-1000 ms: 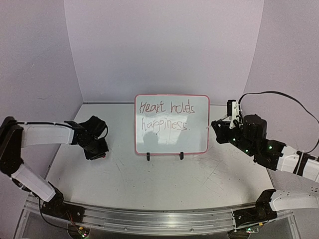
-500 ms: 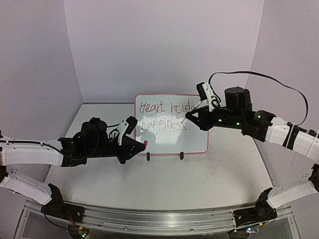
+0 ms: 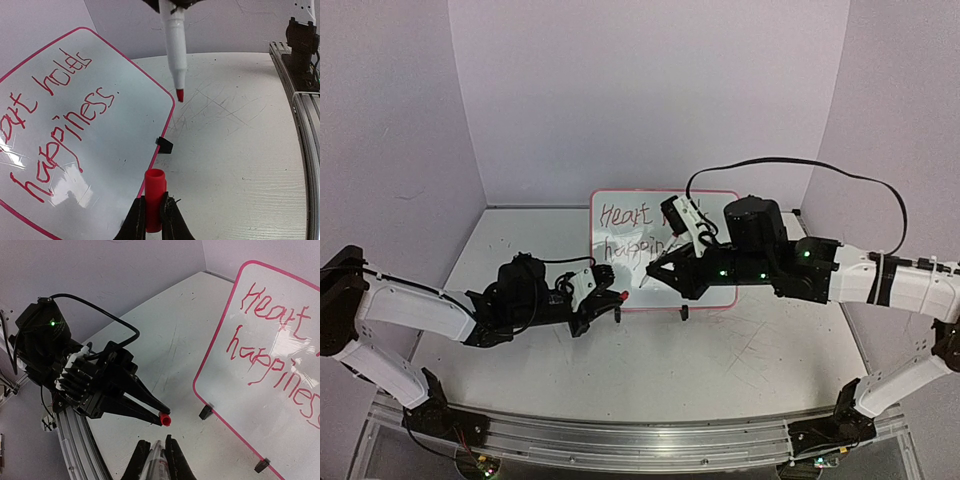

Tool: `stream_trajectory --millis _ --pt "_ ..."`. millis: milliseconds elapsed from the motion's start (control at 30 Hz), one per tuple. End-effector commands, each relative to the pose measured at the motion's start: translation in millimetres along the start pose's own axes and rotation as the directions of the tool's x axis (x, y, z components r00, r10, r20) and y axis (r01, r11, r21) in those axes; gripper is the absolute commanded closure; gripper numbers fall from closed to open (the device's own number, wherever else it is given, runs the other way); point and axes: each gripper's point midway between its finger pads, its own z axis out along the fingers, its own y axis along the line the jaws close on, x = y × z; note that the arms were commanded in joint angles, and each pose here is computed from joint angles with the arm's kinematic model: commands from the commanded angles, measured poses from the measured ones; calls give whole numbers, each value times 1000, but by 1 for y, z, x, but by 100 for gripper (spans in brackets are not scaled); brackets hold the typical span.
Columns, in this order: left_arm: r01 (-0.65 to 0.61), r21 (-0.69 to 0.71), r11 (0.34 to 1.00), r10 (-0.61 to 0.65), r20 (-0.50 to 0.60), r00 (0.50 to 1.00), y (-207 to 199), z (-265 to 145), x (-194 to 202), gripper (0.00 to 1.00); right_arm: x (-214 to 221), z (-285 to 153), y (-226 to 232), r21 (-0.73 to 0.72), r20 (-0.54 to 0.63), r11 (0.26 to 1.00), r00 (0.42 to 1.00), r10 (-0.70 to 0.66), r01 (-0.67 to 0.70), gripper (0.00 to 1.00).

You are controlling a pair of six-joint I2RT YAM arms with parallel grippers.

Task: Write a sentence on the whiteboard
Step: Insert the whiteboard marker without the cap into the pen cap.

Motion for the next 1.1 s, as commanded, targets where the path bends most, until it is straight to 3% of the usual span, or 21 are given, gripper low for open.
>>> stream_trajectory --millis 0,267,1067 --pt "-38 -39 999 42 86 995 11 0 -27 100 -25 11 6 -13 74 1000 997 13 -12 100" --pt "-18 -59 998 23 87 996 16 1 -29 100 -33 14 7 -2 129 1000 991 28 -28 100" --pt "-9 -69 998 16 102 995 19 0 -36 100 -15 35 -1 20 84 998 995 54 -56 100"
